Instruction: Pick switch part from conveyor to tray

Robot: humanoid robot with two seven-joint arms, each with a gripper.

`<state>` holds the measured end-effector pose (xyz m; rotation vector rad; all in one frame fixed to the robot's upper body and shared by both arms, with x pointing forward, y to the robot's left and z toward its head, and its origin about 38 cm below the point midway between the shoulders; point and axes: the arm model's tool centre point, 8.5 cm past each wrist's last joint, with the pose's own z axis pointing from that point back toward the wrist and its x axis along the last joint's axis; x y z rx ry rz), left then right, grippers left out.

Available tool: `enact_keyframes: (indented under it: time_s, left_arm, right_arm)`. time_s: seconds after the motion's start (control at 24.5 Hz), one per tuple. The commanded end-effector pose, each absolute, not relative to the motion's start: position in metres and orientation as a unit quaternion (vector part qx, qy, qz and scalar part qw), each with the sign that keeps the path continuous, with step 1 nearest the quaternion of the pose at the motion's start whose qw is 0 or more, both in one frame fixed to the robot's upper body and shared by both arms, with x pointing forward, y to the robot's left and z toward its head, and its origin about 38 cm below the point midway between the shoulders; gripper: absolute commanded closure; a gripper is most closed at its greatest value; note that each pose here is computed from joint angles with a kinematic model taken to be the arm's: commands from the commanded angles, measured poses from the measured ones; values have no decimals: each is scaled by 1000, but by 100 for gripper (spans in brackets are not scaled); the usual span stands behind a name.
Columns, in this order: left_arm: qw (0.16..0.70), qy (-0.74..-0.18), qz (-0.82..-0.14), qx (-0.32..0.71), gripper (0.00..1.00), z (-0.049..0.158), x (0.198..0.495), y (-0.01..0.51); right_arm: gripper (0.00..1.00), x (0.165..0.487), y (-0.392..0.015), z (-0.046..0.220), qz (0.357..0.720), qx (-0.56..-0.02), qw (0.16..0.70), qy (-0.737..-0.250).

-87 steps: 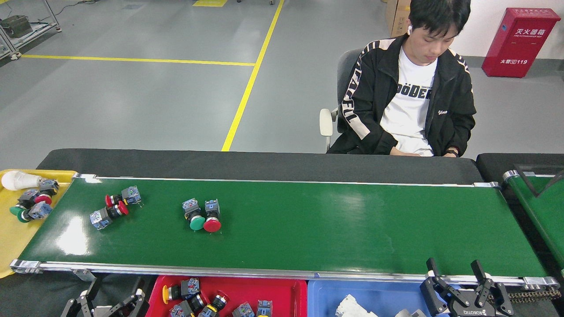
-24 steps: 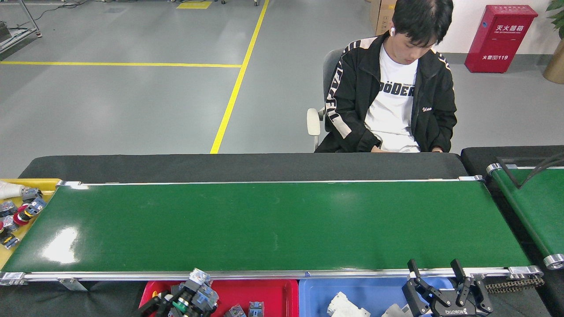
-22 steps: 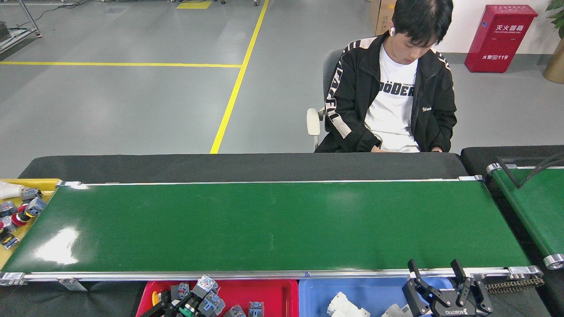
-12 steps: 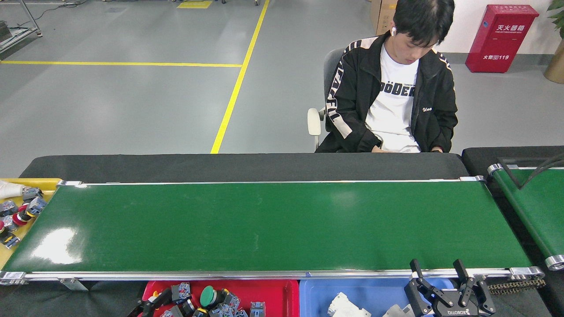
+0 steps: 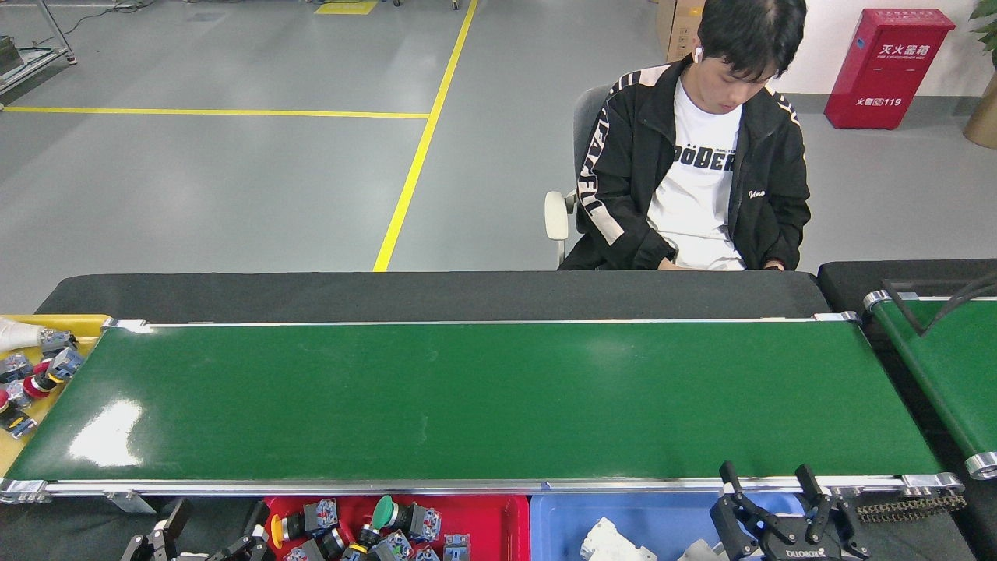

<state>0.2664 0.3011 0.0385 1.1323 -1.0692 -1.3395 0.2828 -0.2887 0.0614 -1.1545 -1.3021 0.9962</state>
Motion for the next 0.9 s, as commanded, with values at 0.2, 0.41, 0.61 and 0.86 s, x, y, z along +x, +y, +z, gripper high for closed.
enact_keyframes:
  time_s: [0.2, 0.41, 0.61, 0.86]
  left_arm:
    - [517, -453, -542, 483, 0, 46, 278, 276]
    - [518, -462, -539, 478, 0, 47, 279, 273]
    - [514, -472, -531, 481, 0, 54, 287, 273]
    - [512, -475, -525, 486, 0, 58, 293, 274]
  right_arm:
    - [2, 283, -303, 67, 412, -496, 546, -534]
    - [1, 281, -312, 66, 418, -496, 556, -520]
    - [0, 282, -321, 69, 430, -502, 546, -514]
    - [0, 283, -317, 70, 430, -497, 543, -522]
